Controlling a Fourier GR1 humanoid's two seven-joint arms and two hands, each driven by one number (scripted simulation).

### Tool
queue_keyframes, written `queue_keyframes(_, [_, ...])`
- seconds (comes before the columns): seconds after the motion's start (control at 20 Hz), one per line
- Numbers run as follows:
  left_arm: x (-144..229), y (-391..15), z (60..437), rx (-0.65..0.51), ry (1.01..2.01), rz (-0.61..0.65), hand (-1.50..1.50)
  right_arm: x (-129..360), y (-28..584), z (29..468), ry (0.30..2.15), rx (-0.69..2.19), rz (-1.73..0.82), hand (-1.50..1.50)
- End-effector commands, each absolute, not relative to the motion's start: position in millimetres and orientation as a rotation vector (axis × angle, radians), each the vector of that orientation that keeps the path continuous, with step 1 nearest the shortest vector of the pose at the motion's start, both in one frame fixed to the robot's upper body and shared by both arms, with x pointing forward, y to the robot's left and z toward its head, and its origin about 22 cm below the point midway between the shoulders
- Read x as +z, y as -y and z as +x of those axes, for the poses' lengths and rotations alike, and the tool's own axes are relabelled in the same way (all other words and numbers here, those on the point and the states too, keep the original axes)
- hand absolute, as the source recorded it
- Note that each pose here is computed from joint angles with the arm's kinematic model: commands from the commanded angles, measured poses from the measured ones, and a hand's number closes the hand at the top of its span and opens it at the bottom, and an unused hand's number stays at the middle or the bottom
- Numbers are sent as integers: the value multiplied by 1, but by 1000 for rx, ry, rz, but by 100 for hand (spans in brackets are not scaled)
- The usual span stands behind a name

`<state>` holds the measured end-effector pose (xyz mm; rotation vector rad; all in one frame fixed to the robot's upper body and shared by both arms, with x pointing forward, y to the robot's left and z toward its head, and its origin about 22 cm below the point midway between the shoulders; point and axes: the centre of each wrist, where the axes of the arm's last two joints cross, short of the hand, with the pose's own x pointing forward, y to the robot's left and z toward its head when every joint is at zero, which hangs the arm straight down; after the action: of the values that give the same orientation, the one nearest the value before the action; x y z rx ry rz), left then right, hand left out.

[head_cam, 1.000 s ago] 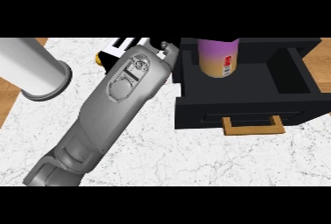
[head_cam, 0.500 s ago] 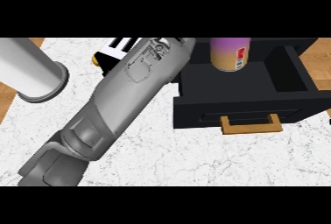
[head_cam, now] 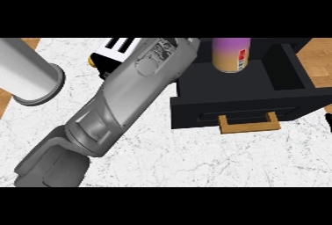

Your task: Pick up the can, place it into the drawer and close the drawer

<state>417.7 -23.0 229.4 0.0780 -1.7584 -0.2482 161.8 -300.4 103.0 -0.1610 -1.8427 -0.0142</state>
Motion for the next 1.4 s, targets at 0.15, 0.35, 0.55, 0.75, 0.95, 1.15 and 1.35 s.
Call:
queue_keyframes(0.15, [212,22,423,-249,1768,156,150,105,300,167,1846,13,-148,-150])
queue_keyframes(0.35, [209,19,427,-273,1768,174,150,102,299,179,1845,11,-182,-150])
queue_keyframes(0.55, [180,9,429,-275,1769,234,150,99,293,178,1859,22,-130,-150])
queue_keyframes(0.75, [185,13,428,-303,1788,261,150,104,291,182,1870,17,-122,-150])
queue_keyframes(0.95, [178,8,431,-302,1779,303,-150,111,294,182,1879,40,-136,-150])
queue_keyframes(1.15, [173,12,426,-263,1772,304,-150,110,290,188,1878,42,-141,-150])
queue_keyframes(1.35, [168,9,428,-241,1772,355,-150,118,290,185,1887,43,-117,-150])
